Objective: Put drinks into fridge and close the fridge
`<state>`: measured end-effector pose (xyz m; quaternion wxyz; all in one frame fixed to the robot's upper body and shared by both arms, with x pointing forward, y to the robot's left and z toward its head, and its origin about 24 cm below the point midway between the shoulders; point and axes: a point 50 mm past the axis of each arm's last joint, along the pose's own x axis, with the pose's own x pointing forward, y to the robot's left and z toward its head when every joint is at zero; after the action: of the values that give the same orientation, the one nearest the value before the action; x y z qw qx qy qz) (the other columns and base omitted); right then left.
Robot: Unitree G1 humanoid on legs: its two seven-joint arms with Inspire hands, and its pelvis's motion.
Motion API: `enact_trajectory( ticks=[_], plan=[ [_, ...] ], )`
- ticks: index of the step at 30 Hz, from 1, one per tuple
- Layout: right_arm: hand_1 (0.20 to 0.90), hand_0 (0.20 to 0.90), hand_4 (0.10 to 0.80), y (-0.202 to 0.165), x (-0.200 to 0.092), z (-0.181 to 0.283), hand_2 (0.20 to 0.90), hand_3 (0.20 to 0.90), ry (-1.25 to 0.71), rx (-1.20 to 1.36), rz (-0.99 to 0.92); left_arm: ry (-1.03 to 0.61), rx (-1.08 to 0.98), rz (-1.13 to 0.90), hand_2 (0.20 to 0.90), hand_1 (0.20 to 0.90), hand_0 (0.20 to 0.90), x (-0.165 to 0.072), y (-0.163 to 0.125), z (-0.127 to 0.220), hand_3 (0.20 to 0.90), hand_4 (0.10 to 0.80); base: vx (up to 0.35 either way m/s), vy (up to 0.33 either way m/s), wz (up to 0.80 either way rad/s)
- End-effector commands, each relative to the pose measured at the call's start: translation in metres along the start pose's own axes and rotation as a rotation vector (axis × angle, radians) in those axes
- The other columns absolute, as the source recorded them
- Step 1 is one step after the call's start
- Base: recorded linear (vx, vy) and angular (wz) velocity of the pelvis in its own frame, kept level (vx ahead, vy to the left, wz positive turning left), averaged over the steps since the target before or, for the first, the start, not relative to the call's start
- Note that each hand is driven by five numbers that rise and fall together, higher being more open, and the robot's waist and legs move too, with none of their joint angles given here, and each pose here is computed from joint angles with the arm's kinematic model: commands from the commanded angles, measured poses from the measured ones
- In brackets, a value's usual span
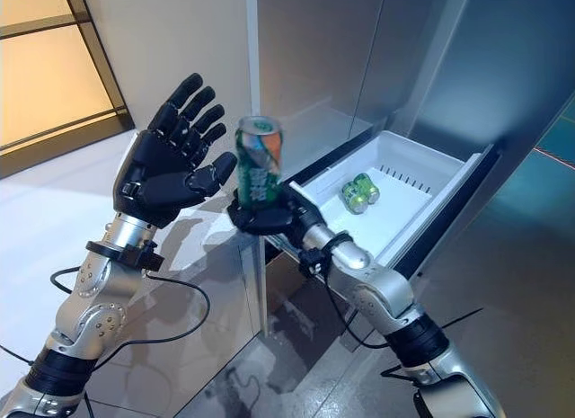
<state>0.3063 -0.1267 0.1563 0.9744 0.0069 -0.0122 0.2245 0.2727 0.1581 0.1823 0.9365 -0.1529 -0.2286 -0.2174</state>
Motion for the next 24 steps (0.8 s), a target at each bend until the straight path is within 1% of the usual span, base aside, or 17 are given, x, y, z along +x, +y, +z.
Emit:
enact_trajectory(
  ticks=[1, 5, 9, 12, 13, 14, 16, 19, 21, 24],
  plan=[
    [0.3, 0.3, 0.1, -0.019, -0.011, 0.098, 0.3, 0.2, -0.523, -0.063, -0.104, -0.113, 0.033, -0.09, 0.9, 0.9, 0.9, 0.011, -0.003, 0.025, 0.9, 0.8, 0.0, 0.0, 0.0],
    [0.3, 0.3, 0.1, -0.038, -0.016, 0.097, 0.3, 0.2, -0.522, -0.085, -0.203, -0.051, 0.032, -0.095, 0.9, 0.9, 0.9, 0.007, 0.001, 0.017, 0.9, 0.8, 0.0, 0.0, 0.0],
    [0.3, 0.3, 0.1, -0.062, -0.023, 0.093, 0.3, 0.2, -0.5, -0.095, -0.32, 0.1, -0.011, -0.146, 0.9, 0.9, 0.9, -0.004, 0.002, -0.005, 0.9, 0.8, 0.0, 0.0, 0.0],
    [0.3, 0.3, 0.1, -0.073, -0.026, 0.092, 0.3, 0.2, -0.492, -0.101, -0.366, 0.184, -0.041, -0.192, 0.9, 0.9, 0.9, -0.011, 0.0, -0.017, 0.9, 0.8, 0.0, 0.0, 0.0],
    [0.3, 0.3, 0.1, -0.083, -0.028, 0.094, 0.3, 0.2, -0.485, -0.102, -0.404, 0.266, -0.06, -0.243, 0.9, 0.9, 0.9, -0.019, -0.002, -0.029, 0.9, 0.8, 0.0, 0.0, 0.0],
    [0.3, 0.3, 0.1, -0.09, -0.029, 0.096, 0.3, 0.2, -0.479, -0.113, -0.429, 0.31, -0.094, -0.262, 0.9, 0.9, 0.9, -0.024, -0.004, -0.036, 0.9, 0.8, 0.0, 0.0, 0.0],
    [0.3, 0.3, 0.1, -0.096, -0.03, 0.098, 0.3, 0.2, -0.472, -0.117, -0.454, 0.356, -0.117, -0.284, 0.9, 0.9, 0.9, -0.029, -0.005, -0.042, 0.9, 0.8, 0.0, 0.0, 0.0],
    [0.3, 0.3, 0.1, -0.116, -0.029, 0.103, 0.3, 0.2, -0.432, -0.145, -0.528, 0.485, -0.205, -0.324, 0.9, 0.9, 0.9, -0.044, -0.01, -0.061, 0.9, 0.8, 0.0, 0.0, 0.0],
    [0.3, 0.3, 0.1, -0.126, -0.029, 0.105, 0.3, 0.2, -0.412, -0.163, -0.557, 0.534, -0.247, -0.34, 0.9, 0.9, 0.9, -0.051, -0.013, -0.068, 0.9, 0.8, 0.0, 0.0, 0.0],
    [0.3, 0.3, 0.1, -0.148, -0.027, 0.111, 0.3, 0.2, -0.354, -0.208, -0.609, 0.695, -0.324, -0.403, 0.9, 0.9, 0.9, -0.075, -0.026, -0.09, 0.9, 0.8, 0.044, 0.003, 0.02]
  ],
)
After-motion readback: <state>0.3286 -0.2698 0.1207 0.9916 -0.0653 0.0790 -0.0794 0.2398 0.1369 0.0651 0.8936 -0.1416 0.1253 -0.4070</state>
